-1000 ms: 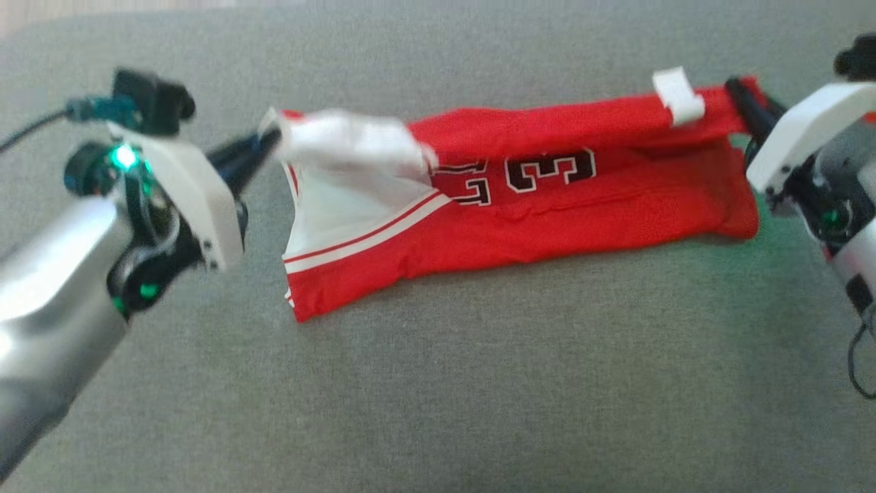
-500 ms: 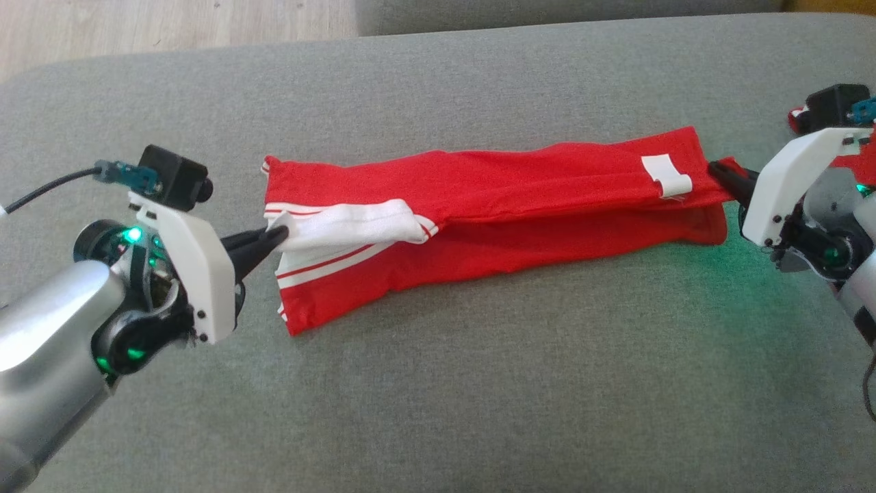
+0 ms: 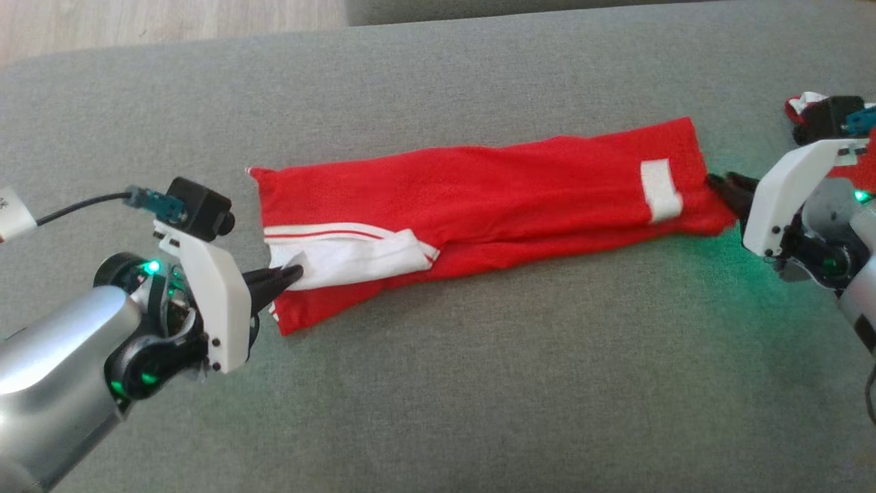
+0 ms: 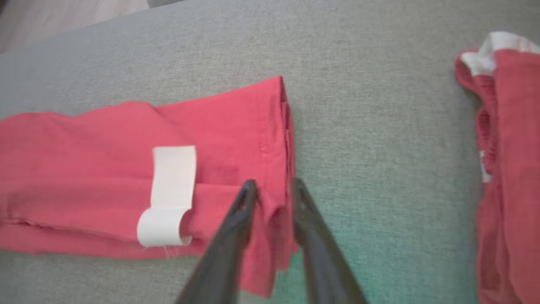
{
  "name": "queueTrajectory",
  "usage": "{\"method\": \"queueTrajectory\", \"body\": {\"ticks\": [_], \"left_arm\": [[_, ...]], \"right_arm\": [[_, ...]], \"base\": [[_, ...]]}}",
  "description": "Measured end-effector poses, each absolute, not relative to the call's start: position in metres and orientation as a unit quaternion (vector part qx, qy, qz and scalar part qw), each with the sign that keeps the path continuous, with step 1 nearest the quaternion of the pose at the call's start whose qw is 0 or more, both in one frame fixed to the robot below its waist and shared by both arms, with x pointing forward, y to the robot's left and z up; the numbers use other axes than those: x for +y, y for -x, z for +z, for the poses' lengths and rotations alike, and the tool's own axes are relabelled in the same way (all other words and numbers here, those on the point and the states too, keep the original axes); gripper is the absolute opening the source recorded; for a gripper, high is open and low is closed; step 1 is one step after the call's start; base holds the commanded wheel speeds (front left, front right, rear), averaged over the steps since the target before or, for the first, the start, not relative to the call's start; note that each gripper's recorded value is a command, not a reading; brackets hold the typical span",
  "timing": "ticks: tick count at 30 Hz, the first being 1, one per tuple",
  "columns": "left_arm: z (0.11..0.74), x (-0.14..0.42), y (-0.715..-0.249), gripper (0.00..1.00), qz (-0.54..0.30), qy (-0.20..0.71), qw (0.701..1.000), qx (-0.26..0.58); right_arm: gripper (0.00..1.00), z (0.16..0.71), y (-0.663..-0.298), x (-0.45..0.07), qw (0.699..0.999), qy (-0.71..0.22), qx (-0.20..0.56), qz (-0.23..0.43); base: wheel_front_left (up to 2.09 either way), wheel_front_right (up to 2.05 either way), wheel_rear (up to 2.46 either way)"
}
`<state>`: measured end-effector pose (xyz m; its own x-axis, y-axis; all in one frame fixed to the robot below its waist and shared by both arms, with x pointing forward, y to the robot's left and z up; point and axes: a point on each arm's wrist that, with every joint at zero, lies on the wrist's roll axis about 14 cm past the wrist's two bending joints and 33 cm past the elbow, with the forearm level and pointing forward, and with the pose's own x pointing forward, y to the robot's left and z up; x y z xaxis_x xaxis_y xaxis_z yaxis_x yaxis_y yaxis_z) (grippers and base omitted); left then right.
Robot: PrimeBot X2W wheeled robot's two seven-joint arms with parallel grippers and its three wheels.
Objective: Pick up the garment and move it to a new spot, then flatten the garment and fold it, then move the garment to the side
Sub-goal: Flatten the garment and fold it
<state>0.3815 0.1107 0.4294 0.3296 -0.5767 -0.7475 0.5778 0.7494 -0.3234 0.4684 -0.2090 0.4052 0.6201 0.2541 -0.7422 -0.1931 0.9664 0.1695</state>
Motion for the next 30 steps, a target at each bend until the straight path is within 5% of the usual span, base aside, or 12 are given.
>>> {"method": "queueTrajectory", "body": {"ticks": [4,8,15,19,30], "left_arm": [[0.429,0.110,-0.386,1.00,-0.351,-0.007,0.821,0.451],[0.445,0.115,-0.411,1.00,-0.323,-0.011,0.865,0.385],[0.540,0.120,-0.483,1.00,-0.217,0.095,0.964,0.123],[0.576,0.129,-0.489,1.00,-0.181,0.130,0.975,0.021],[0.594,0.140,-0.457,1.00,-0.108,0.151,0.979,-0.083]], "right_arm": [[1.00,0.404,-0.467,-0.219,0.902,-0.038,0.416,0.109],[1.00,0.423,-0.479,-0.223,0.923,-0.052,0.368,0.100],[1.00,0.537,-0.523,-0.204,0.983,-0.113,0.097,0.110],[1.00,0.570,-0.522,-0.195,0.985,-0.134,0.012,0.111],[1.00,0.609,-0.488,-0.174,0.973,-0.170,-0.112,0.105]], "base": [[0.00,0.00,0.00],[0.00,0.00,0.00],[0.00,0.00,0.00],[0.00,0.00,0.00],[0.00,0.00,0.00]]}}
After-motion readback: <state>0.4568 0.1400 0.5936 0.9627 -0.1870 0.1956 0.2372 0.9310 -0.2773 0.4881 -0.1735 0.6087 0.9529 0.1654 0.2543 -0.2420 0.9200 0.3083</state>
